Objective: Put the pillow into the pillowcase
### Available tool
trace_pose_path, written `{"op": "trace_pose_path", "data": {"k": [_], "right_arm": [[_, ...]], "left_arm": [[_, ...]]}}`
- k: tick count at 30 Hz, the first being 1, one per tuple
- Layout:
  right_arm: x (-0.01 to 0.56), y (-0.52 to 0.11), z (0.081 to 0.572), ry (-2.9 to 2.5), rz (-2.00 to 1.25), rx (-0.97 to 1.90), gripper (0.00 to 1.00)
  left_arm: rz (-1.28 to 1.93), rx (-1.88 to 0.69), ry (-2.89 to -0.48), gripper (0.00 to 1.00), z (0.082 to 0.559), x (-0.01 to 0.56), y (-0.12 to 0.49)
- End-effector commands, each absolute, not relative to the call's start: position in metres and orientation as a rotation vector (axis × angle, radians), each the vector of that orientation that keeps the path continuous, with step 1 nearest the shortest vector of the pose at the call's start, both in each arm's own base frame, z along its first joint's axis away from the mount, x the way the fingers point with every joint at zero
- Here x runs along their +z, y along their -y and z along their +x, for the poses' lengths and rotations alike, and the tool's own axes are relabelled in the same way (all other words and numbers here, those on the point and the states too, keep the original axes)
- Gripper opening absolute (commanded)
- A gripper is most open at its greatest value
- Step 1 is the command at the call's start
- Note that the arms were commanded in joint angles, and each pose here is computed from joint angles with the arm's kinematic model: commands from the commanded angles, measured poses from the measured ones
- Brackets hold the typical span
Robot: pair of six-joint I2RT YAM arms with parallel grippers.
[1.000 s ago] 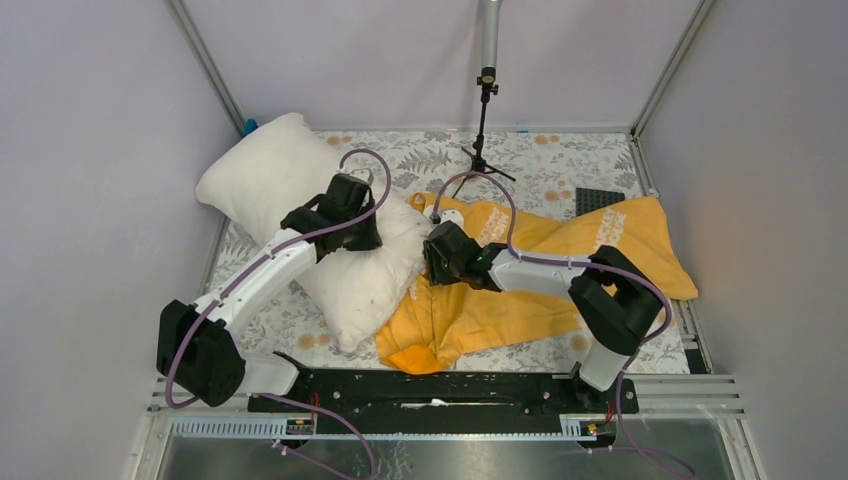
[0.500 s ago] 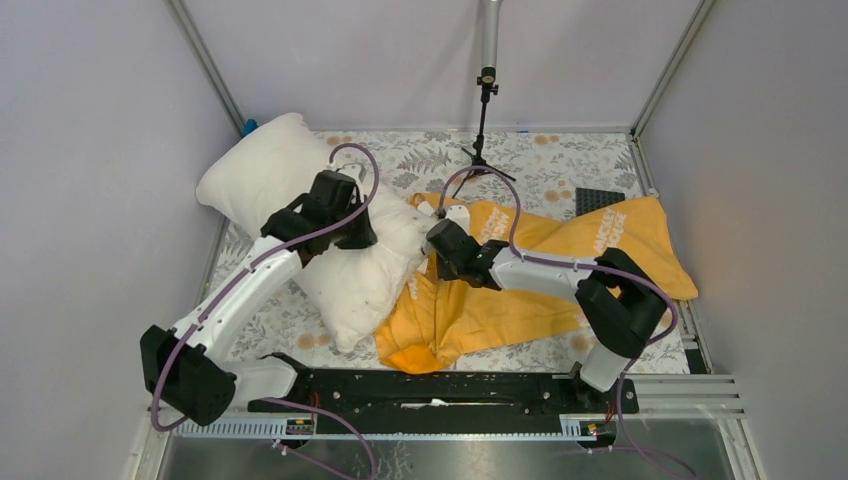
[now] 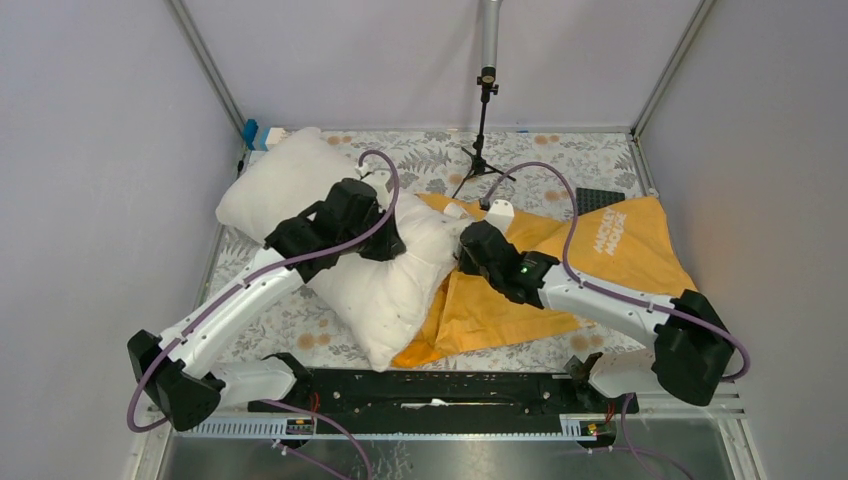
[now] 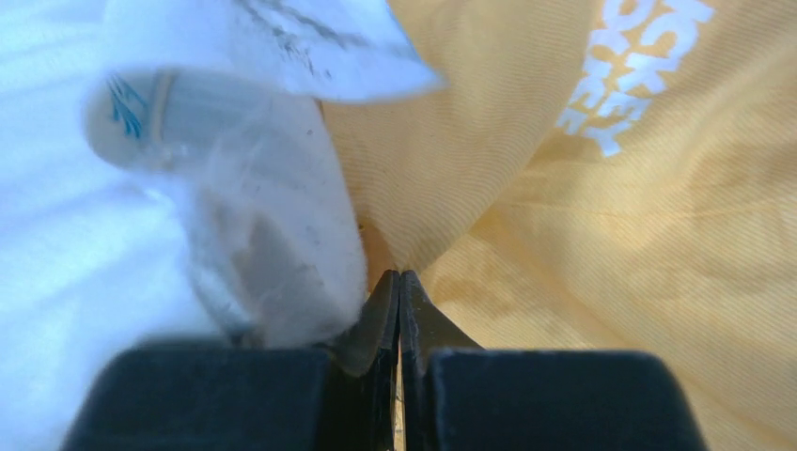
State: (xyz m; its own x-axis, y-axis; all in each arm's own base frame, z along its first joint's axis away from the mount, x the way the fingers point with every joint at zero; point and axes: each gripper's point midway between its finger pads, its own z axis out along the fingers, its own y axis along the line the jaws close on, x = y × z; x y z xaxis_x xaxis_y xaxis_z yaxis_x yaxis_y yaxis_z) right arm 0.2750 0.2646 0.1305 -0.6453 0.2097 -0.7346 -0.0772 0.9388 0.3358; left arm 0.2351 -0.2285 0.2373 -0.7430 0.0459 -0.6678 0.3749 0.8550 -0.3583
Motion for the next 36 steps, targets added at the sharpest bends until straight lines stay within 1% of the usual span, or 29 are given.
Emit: {"op": "trace_pose_path", "data": {"k": [1, 5, 9, 12, 18, 21, 24, 27, 29, 32, 33, 36], "right_arm": [[0.138, -0.232, 0.283, -2.170, 0.265, 0.341, 0.00], [0.134, -0.221, 0.279, -2.174, 0.269, 0.305, 0.00], [0.149, -0.215, 0.278, -2.137, 0.274, 0.321, 0.00], [0.173, -0.218, 0.276, -2.086, 0.251, 0.401, 0.00], [0.236, -0.229, 0.265, -1.941, 0.191, 0.616, 0.00], [0.249, -0.245, 0.257, -1.919, 0.087, 0.702, 0.00], [0.247, -0.270, 0.246, -1.946, -0.065, 0.774, 0.00], [0.234, -0.296, 0.231, -2.001, -0.216, 0.829, 0.00], [0.223, -0.307, 0.220, -2.039, -0.298, 0.844, 0.00], [0.214, -0.316, 0.204, -2.058, -0.375, 0.863, 0.00], [0.212, -0.316, 0.201, -2.068, -0.389, 0.863, 0.00], [0.209, -0.312, 0.197, -2.096, -0.395, 0.846, 0.00]], "left_arm": [[0.200, -0.650, -2.330, 0.00, 0.236, 0.228, 0.224], [0.140, -0.641, -2.362, 0.00, 0.214, 0.209, 0.204], [0.125, -0.622, -2.412, 0.00, 0.203, 0.183, 0.196], [0.143, -0.649, -2.455, 0.00, 0.200, 0.164, 0.204], [0.152, -0.619, -2.521, 0.00, 0.204, 0.130, 0.209], [0.153, -0.619, -2.537, 0.00, 0.206, 0.122, 0.212], [0.160, -0.615, -2.550, 0.00, 0.209, 0.117, 0.216], [0.168, -0.635, -2.535, 0.00, 0.216, 0.126, 0.225], [0.172, -0.661, -2.494, 0.00, 0.227, 0.145, 0.234], [0.188, -0.709, -2.422, 0.00, 0.250, 0.185, 0.254], [0.196, -0.755, -2.373, 0.00, 0.259, 0.210, 0.265], [0.207, -0.807, -2.300, 0.00, 0.280, 0.248, 0.285]]}}
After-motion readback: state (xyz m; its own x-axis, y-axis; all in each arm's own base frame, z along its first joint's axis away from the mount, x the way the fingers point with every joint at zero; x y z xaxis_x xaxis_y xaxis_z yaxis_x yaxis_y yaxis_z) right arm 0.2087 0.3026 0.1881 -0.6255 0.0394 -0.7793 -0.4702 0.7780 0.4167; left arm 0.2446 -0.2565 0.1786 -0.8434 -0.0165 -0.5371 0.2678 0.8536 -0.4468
